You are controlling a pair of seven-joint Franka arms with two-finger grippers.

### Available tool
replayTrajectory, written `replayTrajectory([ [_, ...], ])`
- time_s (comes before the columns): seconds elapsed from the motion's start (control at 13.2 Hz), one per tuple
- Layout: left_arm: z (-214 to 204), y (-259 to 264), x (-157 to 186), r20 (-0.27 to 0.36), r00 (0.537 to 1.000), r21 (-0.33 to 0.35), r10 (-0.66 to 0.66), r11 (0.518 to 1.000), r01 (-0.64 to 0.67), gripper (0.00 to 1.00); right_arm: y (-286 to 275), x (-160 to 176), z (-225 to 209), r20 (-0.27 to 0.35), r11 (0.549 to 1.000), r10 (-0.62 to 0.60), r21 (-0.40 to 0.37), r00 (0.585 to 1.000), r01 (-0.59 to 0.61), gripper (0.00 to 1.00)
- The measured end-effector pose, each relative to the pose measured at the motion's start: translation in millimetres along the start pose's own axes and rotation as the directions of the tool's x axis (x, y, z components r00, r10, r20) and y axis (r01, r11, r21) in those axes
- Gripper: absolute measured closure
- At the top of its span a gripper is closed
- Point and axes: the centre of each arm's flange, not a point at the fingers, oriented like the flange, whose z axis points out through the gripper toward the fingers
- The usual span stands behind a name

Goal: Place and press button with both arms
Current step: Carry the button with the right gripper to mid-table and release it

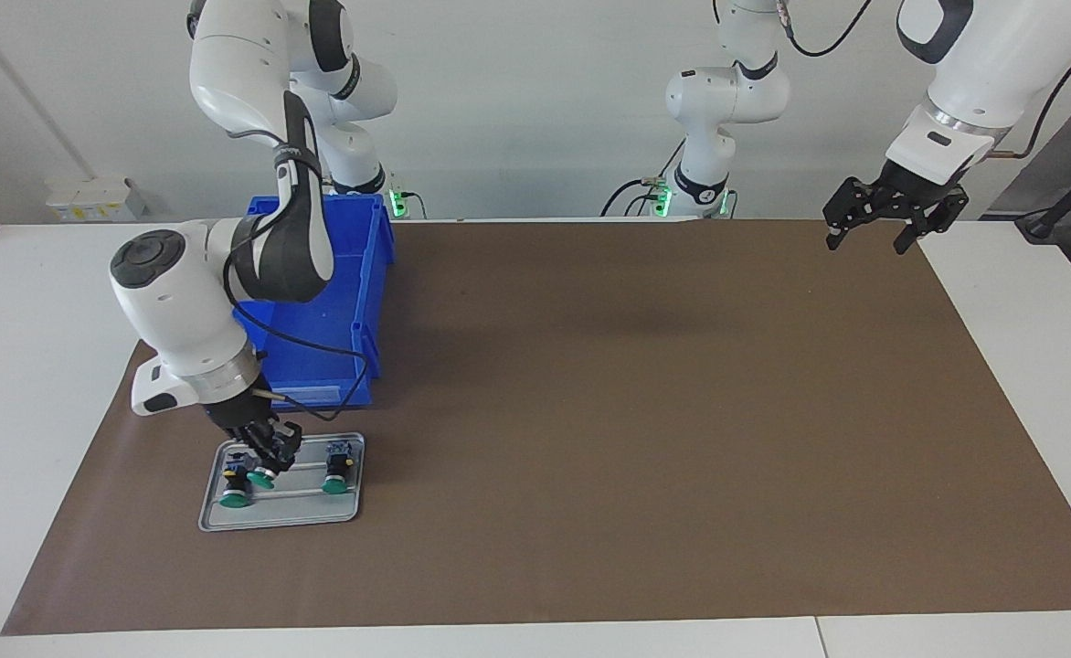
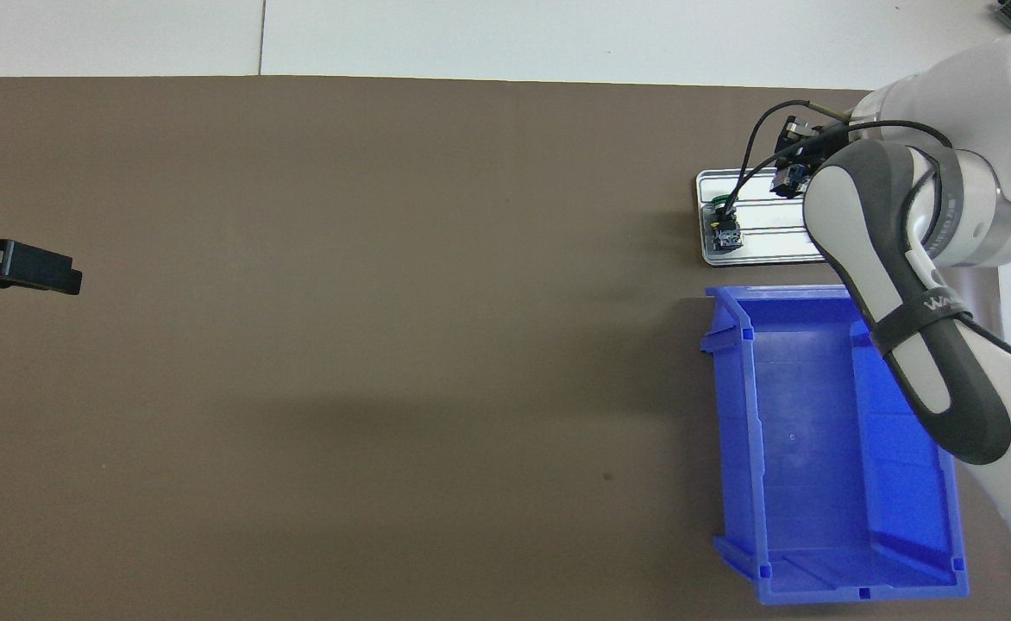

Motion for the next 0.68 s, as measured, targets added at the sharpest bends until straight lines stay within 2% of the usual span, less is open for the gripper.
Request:
replayTrajectory([
  [0.15,0.0,0.0,0.0,0.000,1.000,0.000,0.000,1.000,0.000,0.00,-46.4,-33.6,-10.5,0.012,0.984,0.177,-0.011,0.984,-0.177,0.68],
  [0.3,0.0,0.0,0.0,0.000,1.000,0.000,0.000,1.000,0.000,0.00,-96.5,-80.0,-15.5,0.027,0.936,0.351,-0.020,0.936,-0.350,0.68],
  [0.53,0.0,0.0,0.0,0.000,1.000,0.000,0.000,1.000,0.000,0.00,-165.8,-161.9,-18.5,0.040,0.822,0.569,-0.029,0.821,-0.568,0.68],
  [0.68,0.0,0.0,0.0,0.000,1.000,0.000,0.000,1.000,0.000,0.00,-200.1,-220.3,-11.7,0.004,0.738,0.674,-0.049,0.739,-0.673,0.68],
])
